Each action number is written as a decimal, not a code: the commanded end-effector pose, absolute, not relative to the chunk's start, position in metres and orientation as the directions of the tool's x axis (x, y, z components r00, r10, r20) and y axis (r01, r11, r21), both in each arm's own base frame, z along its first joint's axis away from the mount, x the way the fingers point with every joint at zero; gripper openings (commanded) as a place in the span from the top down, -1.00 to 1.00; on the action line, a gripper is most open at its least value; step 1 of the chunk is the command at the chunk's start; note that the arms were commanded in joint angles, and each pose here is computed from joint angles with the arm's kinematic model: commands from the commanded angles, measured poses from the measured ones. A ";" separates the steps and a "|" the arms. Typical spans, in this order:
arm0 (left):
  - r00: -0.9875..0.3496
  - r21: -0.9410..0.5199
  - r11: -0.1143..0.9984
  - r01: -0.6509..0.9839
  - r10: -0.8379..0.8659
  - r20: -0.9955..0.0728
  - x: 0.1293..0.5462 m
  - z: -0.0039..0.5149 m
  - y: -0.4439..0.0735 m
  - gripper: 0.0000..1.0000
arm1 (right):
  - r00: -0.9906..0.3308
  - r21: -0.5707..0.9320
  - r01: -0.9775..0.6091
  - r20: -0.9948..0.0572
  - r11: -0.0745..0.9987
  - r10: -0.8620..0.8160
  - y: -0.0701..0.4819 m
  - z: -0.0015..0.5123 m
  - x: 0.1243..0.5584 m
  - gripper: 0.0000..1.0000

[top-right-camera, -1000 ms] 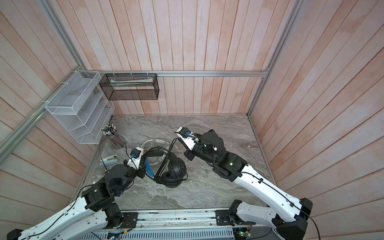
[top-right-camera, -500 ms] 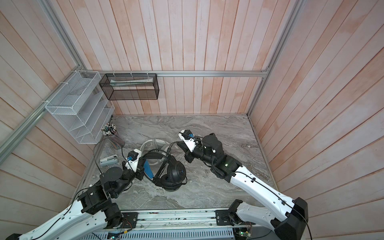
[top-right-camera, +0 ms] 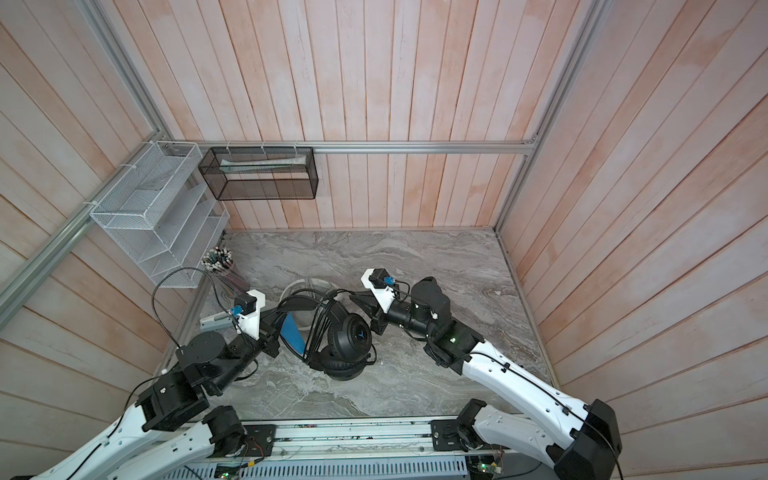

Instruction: Wrap the headphones

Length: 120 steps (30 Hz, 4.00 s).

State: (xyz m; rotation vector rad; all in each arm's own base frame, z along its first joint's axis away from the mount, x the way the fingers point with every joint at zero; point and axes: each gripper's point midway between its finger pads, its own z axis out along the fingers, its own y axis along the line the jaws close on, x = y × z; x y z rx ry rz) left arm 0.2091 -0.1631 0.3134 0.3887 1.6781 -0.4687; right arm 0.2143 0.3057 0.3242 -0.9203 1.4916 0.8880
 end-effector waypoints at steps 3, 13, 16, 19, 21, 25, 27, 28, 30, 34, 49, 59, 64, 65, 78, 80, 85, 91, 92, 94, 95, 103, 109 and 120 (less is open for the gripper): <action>-0.113 -0.333 0.750 0.571 -0.329 -0.937 0.196 0.397 -0.166 1.00 | -0.124 0.090 -0.917 -0.990 0.388 -0.065 0.309 0.312 0.211 0.92; -0.148 -0.384 0.724 0.574 -0.369 -0.917 0.195 0.420 -0.168 1.00 | -0.128 0.102 -0.926 -0.991 0.363 -0.048 0.309 0.311 0.206 0.49; -0.162 -0.388 0.727 0.567 -0.364 -0.917 0.197 0.424 -0.170 1.00 | -0.130 0.106 -0.928 -0.991 0.356 -0.043 0.310 0.310 0.205 0.33; -0.177 -0.392 0.735 0.553 -0.357 -0.917 0.199 0.429 -0.170 1.00 | -0.135 0.113 -0.930 -0.990 0.349 -0.039 0.310 0.309 0.203 0.21; -0.189 -0.396 0.744 0.538 -0.352 -0.917 0.201 0.431 -0.169 1.00 | -0.135 0.115 -0.929 -0.990 0.352 -0.034 0.309 0.309 0.203 0.14; -0.228 -0.408 0.767 0.495 -0.338 -0.913 0.206 0.433 -0.168 1.00 | -0.120 0.112 -0.918 -0.993 0.379 0.002 0.302 0.314 0.203 0.04; -0.254 -0.412 0.775 0.478 -0.328 -0.910 0.207 0.433 -0.168 1.00 | -0.114 0.115 -0.907 -0.993 0.405 0.028 0.295 0.316 0.205 -0.01; -0.265 -0.415 0.777 0.473 -0.323 -0.908 0.208 0.433 -0.168 1.00 | -0.110 0.116 -0.904 -0.993 0.412 0.038 0.293 0.317 0.204 -0.02; -0.288 -0.413 0.782 0.467 -0.307 -0.907 0.208 0.432 -0.170 1.00 | -0.106 0.124 -0.895 -0.992 0.429 0.065 0.286 0.320 0.202 -0.04; -0.314 -0.407 0.783 0.471 -0.282 -0.907 0.206 0.433 -0.172 1.00 | -0.087 0.140 -0.849 -0.988 0.509 0.126 0.263 0.324 0.204 -0.17; -0.442 -0.438 0.784 0.440 -0.235 -0.866 0.218 0.405 -0.198 1.00 | -0.038 0.292 -0.477 -0.949 0.829 0.313 0.158 0.326 0.227 -0.50; -0.561 -0.509 0.743 0.434 -0.219 -0.798 0.234 0.367 -0.243 1.00 | -0.020 0.383 -0.291 -0.919 0.877 0.395 0.117 0.312 0.232 -0.57; -0.613 -0.541 0.749 0.382 -0.233 -0.755 0.245 0.338 -0.258 1.00 | 0.055 0.439 0.004 -0.897 0.898 0.438 0.051 0.317 0.227 -0.61; -0.622 -0.547 0.752 0.367 -0.239 -0.746 0.248 0.330 -0.260 1.00 | 0.074 0.446 0.045 -0.894 0.894 0.442 0.040 0.320 0.222 -0.63; -0.691 -0.556 0.789 0.261 -0.250 -0.679 0.282 0.242 -0.308 1.00 | 0.152 0.490 0.096 -0.868 0.867 0.473 0.004 0.329 0.199 -0.70; -0.693 -0.551 0.795 0.256 -0.247 -0.678 0.286 0.233 -0.315 1.00 | 0.152 0.489 0.096 -0.868 0.867 0.473 0.004 0.330 0.200 -0.70; -0.702 -0.546 0.804 0.237 -0.246 -0.668 0.294 0.207 -0.329 1.00 | 0.141 0.477 0.090 -0.875 0.874 0.463 0.008 0.327 0.202 -0.70; -0.706 -0.540 0.811 0.226 -0.245 -0.664 0.306 0.180 -0.343 1.00 | 0.130 0.468 0.080 -0.880 0.880 0.456 0.012 0.325 0.204 -0.70; -0.711 -0.543 0.810 0.224 -0.245 -0.659 0.307 0.176 -0.346 1.00 | 0.129 0.467 0.080 -0.881 0.881 0.455 0.012 0.325 0.204 -0.70; -0.719 -0.551 0.806 0.217 -0.250 -0.649 0.309 0.167 -0.350 1.00 | 0.127 0.463 0.077 -0.883 0.883 0.452 0.013 0.325 0.204 -0.69; -0.720 -0.552 0.806 0.216 -0.251 -0.648 0.311 0.163 -0.353 1.00 | 0.126 0.462 0.075 -0.883 0.884 0.451 0.014 0.325 0.205 -0.70; -0.739 -0.517 0.834 0.193 -0.223 -0.636 0.321 0.127 -0.364 1.00 | 0.098 0.441 0.045 -0.895 0.897 0.435 0.025 0.321 0.210 -0.68; -0.756 -0.495 0.850 0.180 -0.202 -0.623 0.320 0.105 -0.363 1.00 | 0.028 0.381 -0.057 -0.923 0.923 0.383 0.058 0.321 0.221 -0.65; -0.795 -0.458 0.882 0.115 -0.194 -0.575 0.314 0.064 -0.354 1.00 | -0.131 0.356 -0.157 -0.932 0.921 0.338 0.109 0.284 0.243 -0.64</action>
